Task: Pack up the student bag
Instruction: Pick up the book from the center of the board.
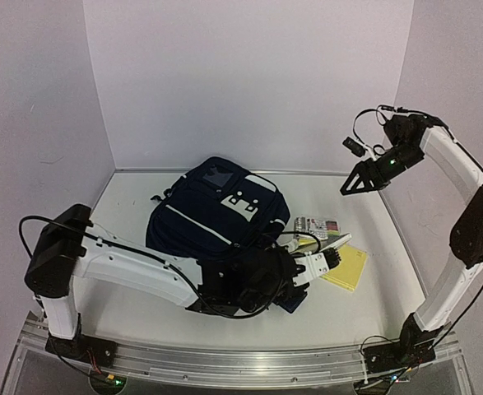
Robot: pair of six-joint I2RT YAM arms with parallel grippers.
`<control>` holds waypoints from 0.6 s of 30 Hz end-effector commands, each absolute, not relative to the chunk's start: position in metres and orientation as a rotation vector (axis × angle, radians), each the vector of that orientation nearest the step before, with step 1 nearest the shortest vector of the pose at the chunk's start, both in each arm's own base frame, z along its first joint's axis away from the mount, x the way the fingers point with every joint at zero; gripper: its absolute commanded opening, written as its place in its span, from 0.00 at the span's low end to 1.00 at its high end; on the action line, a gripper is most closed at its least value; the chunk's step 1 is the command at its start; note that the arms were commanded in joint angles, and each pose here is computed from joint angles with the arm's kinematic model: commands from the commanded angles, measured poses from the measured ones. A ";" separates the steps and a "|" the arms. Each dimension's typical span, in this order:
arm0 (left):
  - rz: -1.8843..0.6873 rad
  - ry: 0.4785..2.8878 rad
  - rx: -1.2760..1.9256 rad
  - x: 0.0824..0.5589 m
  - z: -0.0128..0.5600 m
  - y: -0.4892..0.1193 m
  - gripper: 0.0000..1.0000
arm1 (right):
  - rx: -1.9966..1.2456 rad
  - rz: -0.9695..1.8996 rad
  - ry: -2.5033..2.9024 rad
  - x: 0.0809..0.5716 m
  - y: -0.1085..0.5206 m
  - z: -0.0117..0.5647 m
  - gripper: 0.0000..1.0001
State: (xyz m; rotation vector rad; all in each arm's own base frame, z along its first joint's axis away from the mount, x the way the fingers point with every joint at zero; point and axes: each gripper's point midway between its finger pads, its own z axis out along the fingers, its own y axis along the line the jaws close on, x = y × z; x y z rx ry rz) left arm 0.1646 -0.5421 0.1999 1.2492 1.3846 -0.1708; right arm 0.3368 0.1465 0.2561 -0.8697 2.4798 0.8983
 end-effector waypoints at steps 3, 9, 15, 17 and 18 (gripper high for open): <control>-0.556 1.479 0.784 0.209 0.318 -0.487 0.00 | -0.807 1.009 2.396 0.347 0.159 0.282 0.89; -0.764 1.478 0.646 0.223 0.348 -0.451 0.00 | -0.833 1.096 2.284 0.340 0.170 0.295 0.89; -0.993 1.385 0.677 0.200 0.385 -0.432 0.00 | -0.998 1.142 2.115 0.314 0.186 0.306 0.91; -1.051 1.359 0.693 0.192 0.396 -0.426 0.00 | -1.073 1.130 2.052 0.307 0.193 0.308 0.91; -1.079 1.347 0.698 0.189 0.402 -0.422 0.00 | -1.111 1.124 2.021 0.303 0.196 0.309 0.91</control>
